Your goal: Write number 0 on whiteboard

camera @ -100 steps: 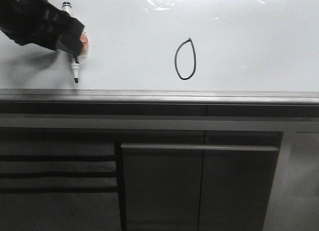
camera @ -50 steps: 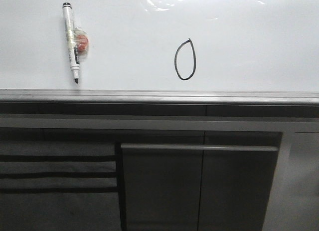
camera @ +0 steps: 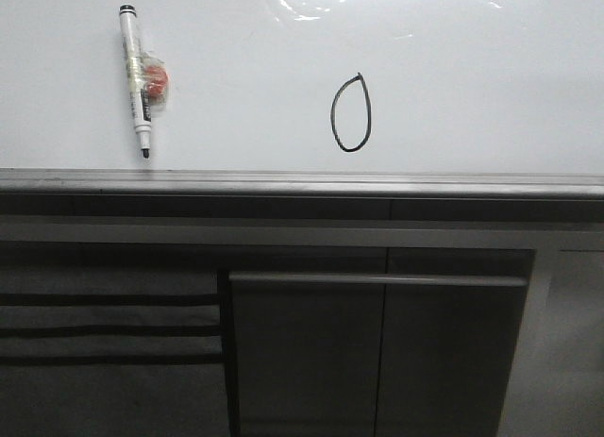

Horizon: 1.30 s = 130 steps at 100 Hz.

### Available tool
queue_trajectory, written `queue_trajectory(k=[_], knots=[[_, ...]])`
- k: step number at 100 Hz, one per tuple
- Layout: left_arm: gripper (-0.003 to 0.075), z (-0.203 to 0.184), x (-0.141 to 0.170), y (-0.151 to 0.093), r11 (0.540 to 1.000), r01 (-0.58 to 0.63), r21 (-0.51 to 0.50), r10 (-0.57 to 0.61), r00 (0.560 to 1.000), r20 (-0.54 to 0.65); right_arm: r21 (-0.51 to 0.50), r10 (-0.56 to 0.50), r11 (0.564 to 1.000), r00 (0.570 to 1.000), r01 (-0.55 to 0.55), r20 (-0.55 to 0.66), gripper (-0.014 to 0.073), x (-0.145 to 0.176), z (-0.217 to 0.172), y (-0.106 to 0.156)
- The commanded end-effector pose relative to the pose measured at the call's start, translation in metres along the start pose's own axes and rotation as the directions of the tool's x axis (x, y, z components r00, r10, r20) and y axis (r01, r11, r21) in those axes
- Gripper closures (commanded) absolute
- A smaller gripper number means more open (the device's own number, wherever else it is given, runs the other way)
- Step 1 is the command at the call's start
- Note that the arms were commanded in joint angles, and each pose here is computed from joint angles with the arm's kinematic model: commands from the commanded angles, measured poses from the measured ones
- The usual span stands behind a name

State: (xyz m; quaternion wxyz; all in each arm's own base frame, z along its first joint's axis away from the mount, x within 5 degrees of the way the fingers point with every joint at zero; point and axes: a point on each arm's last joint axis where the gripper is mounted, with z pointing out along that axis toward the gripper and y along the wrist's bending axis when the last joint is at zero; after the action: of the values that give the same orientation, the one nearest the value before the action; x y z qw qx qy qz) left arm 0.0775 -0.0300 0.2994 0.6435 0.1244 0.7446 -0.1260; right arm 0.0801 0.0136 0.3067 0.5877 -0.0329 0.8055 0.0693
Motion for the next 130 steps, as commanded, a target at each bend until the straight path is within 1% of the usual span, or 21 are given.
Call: queue_trajectory(k=[1,11,35,43,52,55,57,65,77,86,87,88,89,90,92,93,96,100,130], knots=[[0.0741,0.001,-0.005,0.003,0.998,0.057,-0.024,-0.055,0.995,0.081,0.019,0.017,1.0,0.995,-0.019,0.099,0.0668,-0.011,0.0,-0.002],[0.0741,0.004,0.008,0.003,0.998,0.06,-0.026,-0.059,0.997,0.039,0.017,0.018,1.0,0.997,-0.02,0.081,0.0668,-0.008,0.001,-0.002],[0.0741,0.009,0.031,0.004,0.997,0.067,-0.031,-0.068,0.997,-0.029,0.017,0.018,1.0,0.997,-0.02,0.081,0.0668,-0.008,0.001,-0.002],[0.0741,0.002,0.037,0.003,0.998,0.06,-0.032,-0.06,0.998,0.002,0.017,0.018,1.0,0.997,-0.02,0.081,0.0668,-0.008,0.001,-0.002],[0.0741,-0.01,0.042,0.008,0.994,-0.01,-0.109,0.021,0.994,0.104,0.017,0.018,1.0,0.997,-0.02,0.081,0.0668,-0.008,0.001,-0.002],[0.0741,-0.012,0.045,0.009,0.992,-0.01,-0.125,0.025,0.992,0.122,0.017,0.018,1.0,0.997,-0.02,0.081,0.0668,-0.008,0.001,-0.002],[0.0741,-0.016,0.048,0.01,0.989,-0.008,-0.148,0.031,0.987,0.157,0.017,0.018,1.0,0.997,-0.02,0.081,0.0668,-0.008,0.001,-0.002],[0.0741,-0.021,0.056,0.012,0.983,-0.004,-0.186,0.043,0.978,0.204,0.017,0.018,1.0,0.997,-0.02,0.081,0.0668,-0.008,0.001,-0.002],[0.0741,-0.024,0.071,0.012,0.98,0.0,-0.198,0.05,0.967,0.249,0.017,0.018,1.0,0.997,-0.02,0.081,0.0668,-0.008,0.001,-0.002],[0.0741,-0.021,0.082,0.013,0.98,-0.012,-0.201,0.061,0.969,0.239,0.016,0.018,1.0,0.997,-0.02,0.078,0.0668,-0.008,0.001,-0.002],[0.0741,-0.021,0.082,0.013,0.981,0.005,-0.193,0.042,0.97,0.24,0.016,0.018,1.0,0.997,-0.02,0.078,0.0668,-0.008,0.001,-0.002],[0.0741,-0.02,0.084,0.013,0.98,-0.012,-0.198,0.06,0.97,0.234,0.016,0.018,1.0,0.997,-0.02,0.078,0.0668,-0.008,0.001,-0.002],[0.0741,-0.02,0.084,0.013,0.981,0.006,-0.192,0.04,0.971,0.238,0.016,0.018,1.0,0.997,-0.02,0.078,0.0668,-0.008,0.001,-0.002],[0.0741,-0.02,0.085,0.013,0.981,-0.01,-0.195,0.056,0.972,0.23,0.016,0.018,1.0,0.997,-0.02,0.078,0.0668,-0.008,0.001,-0.002],[0.0741,-0.019,0.087,0.013,0.982,0.009,-0.186,0.035,0.972,0.232,0.017,0.018,1.0,0.997,-0.02,0.08,0.0668,-0.008,0.001,-0.002],[0.0741,-0.019,0.088,0.013,0.981,-0.006,-0.191,0.051,0.971,0.232,0.017,0.018,1.0,0.997,-0.02,0.08,0.0668,-0.008,0.001,-0.002],[0.0741,-0.018,0.089,0.013,0.984,0.007,-0.181,0.037,0.97,0.239,0.017,0.018,1.0,0.997,-0.02,0.08,0.0668,-0.008,0.001,-0.002],[0.0741,-0.017,0.092,0.013,0.984,-0.01,-0.177,0.057,0.964,0.259,0.017,0.018,1.0,0.996,-0.02,0.082,0.0668,-0.008,0.001,-0.002],[0.0741,-0.017,0.092,0.013,0.986,-0.01,-0.168,0.053,0.965,0.256,0.017,0.018,1.0,0.996,-0.02,0.082,0.0668,-0.008,0.001,-0.002]])
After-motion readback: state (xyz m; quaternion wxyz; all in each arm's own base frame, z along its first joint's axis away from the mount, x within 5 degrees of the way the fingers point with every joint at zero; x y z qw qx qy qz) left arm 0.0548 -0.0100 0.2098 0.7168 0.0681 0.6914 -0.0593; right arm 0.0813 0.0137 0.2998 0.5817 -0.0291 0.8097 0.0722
